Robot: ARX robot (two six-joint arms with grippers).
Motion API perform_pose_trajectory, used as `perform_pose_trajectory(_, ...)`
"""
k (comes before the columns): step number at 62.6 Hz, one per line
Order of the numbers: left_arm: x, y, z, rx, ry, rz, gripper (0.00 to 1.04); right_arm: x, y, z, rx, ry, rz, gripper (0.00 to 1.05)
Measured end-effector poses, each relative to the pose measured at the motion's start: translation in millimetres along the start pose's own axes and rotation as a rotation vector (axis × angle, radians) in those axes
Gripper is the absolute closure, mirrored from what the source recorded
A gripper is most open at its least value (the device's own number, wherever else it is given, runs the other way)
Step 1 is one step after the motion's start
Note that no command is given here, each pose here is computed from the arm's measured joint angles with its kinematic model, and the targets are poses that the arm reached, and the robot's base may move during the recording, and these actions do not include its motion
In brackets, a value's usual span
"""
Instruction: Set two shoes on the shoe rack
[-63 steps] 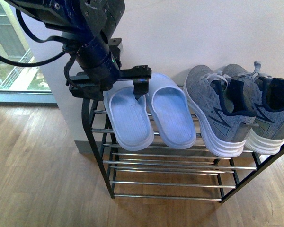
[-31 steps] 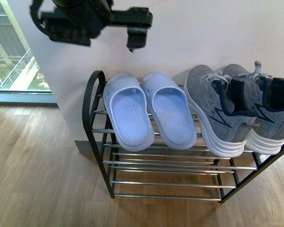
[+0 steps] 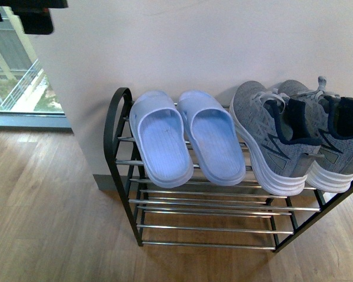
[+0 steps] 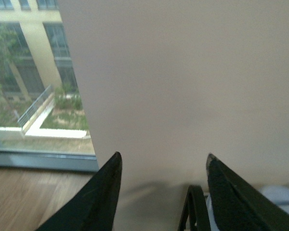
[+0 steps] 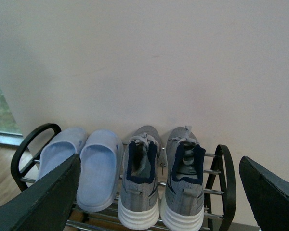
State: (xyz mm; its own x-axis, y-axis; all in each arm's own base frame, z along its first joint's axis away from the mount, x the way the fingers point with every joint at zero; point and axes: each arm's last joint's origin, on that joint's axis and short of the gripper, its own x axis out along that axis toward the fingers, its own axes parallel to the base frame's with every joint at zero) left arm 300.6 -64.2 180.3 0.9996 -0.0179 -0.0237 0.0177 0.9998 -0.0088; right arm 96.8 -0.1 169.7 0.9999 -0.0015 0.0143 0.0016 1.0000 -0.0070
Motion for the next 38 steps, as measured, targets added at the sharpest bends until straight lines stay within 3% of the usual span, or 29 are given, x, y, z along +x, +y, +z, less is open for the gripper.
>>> perform_pose_trajectory(7, -23.6, 14.2, 6.1, -0.007, -0.045, 0.009, 0.76, 0.0, 0.0, 0.0, 0.000, 0.000, 0.000, 0.09)
perform_pose_trajectory(18, -55.4, 30.3, -7.8, 0.000, -0.006, 0.017, 1.04, 0.0, 0.0, -0.1, 0.000, 0.000, 0.000, 0.09)
perform_pose_trajectory(38, -100.5, 46.3, -22.0, 0.001, -0.002, 0.018, 1.03, 0.0, 0.0, 0.0, 0.000, 0.000, 0.000, 0.09)
